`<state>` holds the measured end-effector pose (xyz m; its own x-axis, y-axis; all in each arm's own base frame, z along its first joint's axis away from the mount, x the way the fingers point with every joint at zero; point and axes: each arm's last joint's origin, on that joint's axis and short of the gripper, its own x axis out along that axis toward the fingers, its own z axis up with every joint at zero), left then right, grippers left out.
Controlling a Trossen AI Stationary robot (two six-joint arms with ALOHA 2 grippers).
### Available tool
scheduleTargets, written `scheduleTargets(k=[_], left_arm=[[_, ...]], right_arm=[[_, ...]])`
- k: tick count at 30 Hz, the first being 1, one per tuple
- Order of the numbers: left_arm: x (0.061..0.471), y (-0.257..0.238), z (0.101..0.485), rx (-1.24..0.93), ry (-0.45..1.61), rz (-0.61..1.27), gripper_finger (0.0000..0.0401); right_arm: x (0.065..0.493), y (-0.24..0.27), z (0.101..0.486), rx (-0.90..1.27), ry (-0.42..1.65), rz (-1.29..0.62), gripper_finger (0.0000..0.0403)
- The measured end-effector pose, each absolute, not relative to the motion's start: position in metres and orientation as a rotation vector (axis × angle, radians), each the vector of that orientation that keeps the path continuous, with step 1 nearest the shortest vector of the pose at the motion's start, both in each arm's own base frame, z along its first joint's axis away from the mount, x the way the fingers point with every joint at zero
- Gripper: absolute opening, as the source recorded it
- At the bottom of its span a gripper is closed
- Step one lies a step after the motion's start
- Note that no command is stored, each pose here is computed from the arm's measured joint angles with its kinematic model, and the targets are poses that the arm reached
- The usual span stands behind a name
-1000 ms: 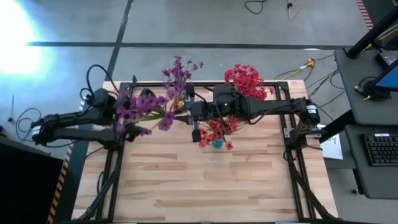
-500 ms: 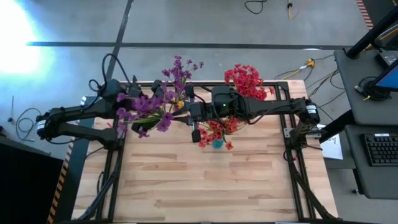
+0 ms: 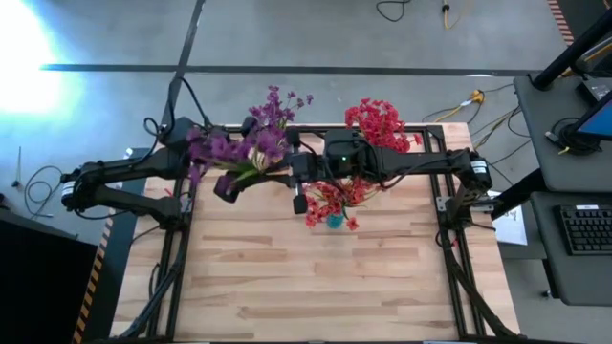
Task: Sort flowers into vase by color
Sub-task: Put the violet flowers into the yellow vase
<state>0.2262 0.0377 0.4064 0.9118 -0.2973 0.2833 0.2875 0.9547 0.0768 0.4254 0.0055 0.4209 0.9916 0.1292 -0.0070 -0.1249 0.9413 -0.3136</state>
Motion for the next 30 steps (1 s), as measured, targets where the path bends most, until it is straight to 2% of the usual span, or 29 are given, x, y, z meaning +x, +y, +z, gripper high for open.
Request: scheduleTargets(k=[4,9,12,14,21,25,30], left_arm=[[0.226,0.037,0.407,0.022,-0.284,-0.297,0.0219],[0.224,0.037,0.409,-0.003,-0.281,-0.302,0.0109],[0.222,0.036,0.41,-0.021,-0.282,-0.305,0.0041],[0.22,0.036,0.411,-0.025,-0.285,-0.306,0.0012],[0.199,0.032,0.416,-0.001,-0.262,-0.294,0.0005],[0.176,0.028,0.419,0.058,-0.227,-0.225,0.0002],[0.155,0.031,0.405,0.098,-0.091,0.045,0.0001]], right_arm=[[0.426,0.004,0.421,-0.301,-0.003,0.085,0.0013],[0.426,0.002,0.42,-0.297,0.005,0.077,0.0021],[0.426,0.002,0.419,-0.279,0.02,0.082,0.0054],[0.426,0.003,0.418,-0.264,0.027,0.074,0.0087],[0.422,0.001,0.42,-0.22,0.045,0.011,0.0192],[0.41,-0.002,0.432,-0.227,0.054,-0.079,0.0224],[0.393,-0.003,0.441,-0.212,0.106,-0.122,0.0244]])
